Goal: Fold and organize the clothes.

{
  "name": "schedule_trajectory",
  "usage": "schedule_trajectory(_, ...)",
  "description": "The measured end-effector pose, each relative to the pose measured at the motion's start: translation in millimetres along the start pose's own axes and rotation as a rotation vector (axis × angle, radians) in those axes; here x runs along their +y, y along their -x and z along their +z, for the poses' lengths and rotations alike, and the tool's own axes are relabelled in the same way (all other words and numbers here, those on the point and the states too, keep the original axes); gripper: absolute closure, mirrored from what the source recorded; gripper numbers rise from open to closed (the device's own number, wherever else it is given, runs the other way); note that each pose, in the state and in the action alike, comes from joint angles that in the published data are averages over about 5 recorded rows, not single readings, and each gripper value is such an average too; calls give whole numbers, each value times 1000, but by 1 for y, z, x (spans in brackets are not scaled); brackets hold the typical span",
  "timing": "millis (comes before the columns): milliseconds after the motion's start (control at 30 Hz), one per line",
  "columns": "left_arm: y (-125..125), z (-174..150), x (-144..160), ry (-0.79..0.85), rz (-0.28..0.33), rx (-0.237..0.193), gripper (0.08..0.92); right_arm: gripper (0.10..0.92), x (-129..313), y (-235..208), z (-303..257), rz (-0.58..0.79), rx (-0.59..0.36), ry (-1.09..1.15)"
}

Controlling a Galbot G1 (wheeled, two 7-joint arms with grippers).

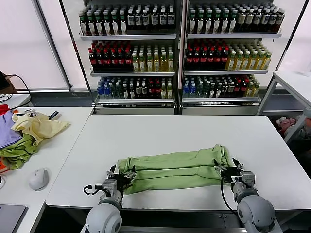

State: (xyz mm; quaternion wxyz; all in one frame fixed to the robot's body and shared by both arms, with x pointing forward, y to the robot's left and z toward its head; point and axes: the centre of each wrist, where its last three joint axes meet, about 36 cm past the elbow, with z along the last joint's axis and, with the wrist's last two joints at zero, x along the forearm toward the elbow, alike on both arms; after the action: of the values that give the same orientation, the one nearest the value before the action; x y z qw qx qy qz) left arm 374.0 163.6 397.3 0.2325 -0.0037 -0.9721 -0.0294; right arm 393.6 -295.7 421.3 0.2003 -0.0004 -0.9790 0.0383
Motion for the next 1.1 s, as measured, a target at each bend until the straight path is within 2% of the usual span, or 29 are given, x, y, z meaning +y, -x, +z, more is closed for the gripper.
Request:
schedule_trajectory(133, 2, 8, -5, -11, -27, 24, 235, 200, 0, -2, 1, 1, -1, 1)
schedule_trajectory(467, 3, 15, -6, -32, -47, 45, 509, 200, 3, -4, 1, -2, -8, 8)
schedule_trajectory(833, 10, 7, 21, -48, -59, 39, 821, 200, 6, -7, -2, -12, -25, 7)
schedule_trajectory(933, 12, 3, 36, -47, -70, 35, 858, 200, 7, -8, -4, -14, -32, 8)
schedule_trajectory(1100, 12, -8, 71, -33, -101, 12, 860, 200, 7, -10, -6, -17, -44, 6)
